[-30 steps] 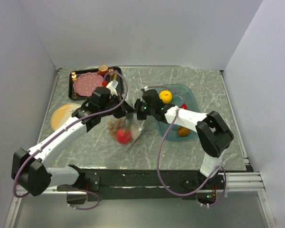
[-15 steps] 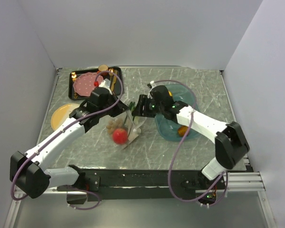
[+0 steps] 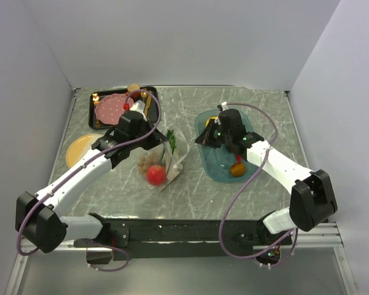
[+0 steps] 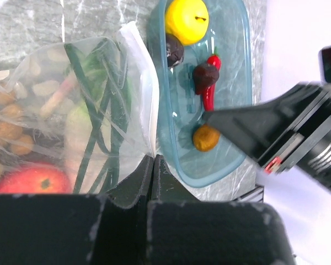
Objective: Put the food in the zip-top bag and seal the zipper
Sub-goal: Place the fake vegetable in the zipper food storage bag, then pick up the fake vegetable from the bin.
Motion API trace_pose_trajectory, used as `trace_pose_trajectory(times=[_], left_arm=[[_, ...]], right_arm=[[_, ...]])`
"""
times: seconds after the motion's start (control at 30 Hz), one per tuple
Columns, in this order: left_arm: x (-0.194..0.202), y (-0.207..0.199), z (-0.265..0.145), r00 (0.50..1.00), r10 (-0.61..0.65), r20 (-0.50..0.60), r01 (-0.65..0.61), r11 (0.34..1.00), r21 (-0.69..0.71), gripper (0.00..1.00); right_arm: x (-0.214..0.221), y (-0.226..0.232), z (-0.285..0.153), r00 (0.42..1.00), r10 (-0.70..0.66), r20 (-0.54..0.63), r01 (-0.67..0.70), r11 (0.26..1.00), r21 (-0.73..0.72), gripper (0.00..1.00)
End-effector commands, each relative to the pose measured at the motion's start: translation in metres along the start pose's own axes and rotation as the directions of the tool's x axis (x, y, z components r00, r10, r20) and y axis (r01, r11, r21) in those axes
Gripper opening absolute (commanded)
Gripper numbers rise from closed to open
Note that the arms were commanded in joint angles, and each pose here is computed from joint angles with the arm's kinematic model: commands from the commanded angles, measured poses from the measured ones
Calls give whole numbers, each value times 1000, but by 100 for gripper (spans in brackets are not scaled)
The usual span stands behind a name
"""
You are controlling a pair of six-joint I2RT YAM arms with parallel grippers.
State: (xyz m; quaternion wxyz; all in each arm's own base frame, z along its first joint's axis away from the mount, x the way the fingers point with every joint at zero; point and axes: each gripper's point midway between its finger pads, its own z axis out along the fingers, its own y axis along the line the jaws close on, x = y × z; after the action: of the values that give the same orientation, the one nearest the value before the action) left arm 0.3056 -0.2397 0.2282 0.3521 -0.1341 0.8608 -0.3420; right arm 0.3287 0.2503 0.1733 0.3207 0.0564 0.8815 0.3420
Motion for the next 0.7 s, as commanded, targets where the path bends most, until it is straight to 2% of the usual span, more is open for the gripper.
trace_pose_trajectory(times=[0.0,0.03,0.1,0.13,0.17,0.3,0.33,0.4,0.43,0.67], left_arm=[[-12,-25,-2,998,71,3,-71,995,75,1],[-15,-26,-1,997,77,-1,-77,995,65,1],[-15,-26,6,995,98,-15,-97,994,57,1],[-15,-25,9,994,103,-19,-102,994,48,1],[-14,-22,13,993,111,-28,-110,993,38,1],[-13,-20,21,992,122,-39,-121,992,26,1],[-12,-20,22,991,124,-41,-123,992,31,1],[-12,-22,24,990,130,-48,-129,991,36,1],[-10,-22,25,990,131,-60,-129,991,38,1],[-5,-21,28,990,120,-73,-116,992,52,1]], right_arm=[[-45,-20,-15,993,30,117,-43,993,110,3],[-52,-47,-20,988,76,136,-96,985,143,16],[-60,-81,-30,981,85,173,-123,967,222,24],[-66,-100,-36,978,83,193,-136,950,279,37],[-60,-115,-37,985,61,164,-114,936,334,42],[-53,-141,-27,993,23,115,-69,910,408,46],[-52,-147,-24,994,16,110,-61,905,422,57],[-47,-161,-12,997,14,78,-49,886,460,57],[-51,-163,-9,997,13,81,-49,882,468,68],[-61,-195,16,997,-24,66,-18,822,569,69]])
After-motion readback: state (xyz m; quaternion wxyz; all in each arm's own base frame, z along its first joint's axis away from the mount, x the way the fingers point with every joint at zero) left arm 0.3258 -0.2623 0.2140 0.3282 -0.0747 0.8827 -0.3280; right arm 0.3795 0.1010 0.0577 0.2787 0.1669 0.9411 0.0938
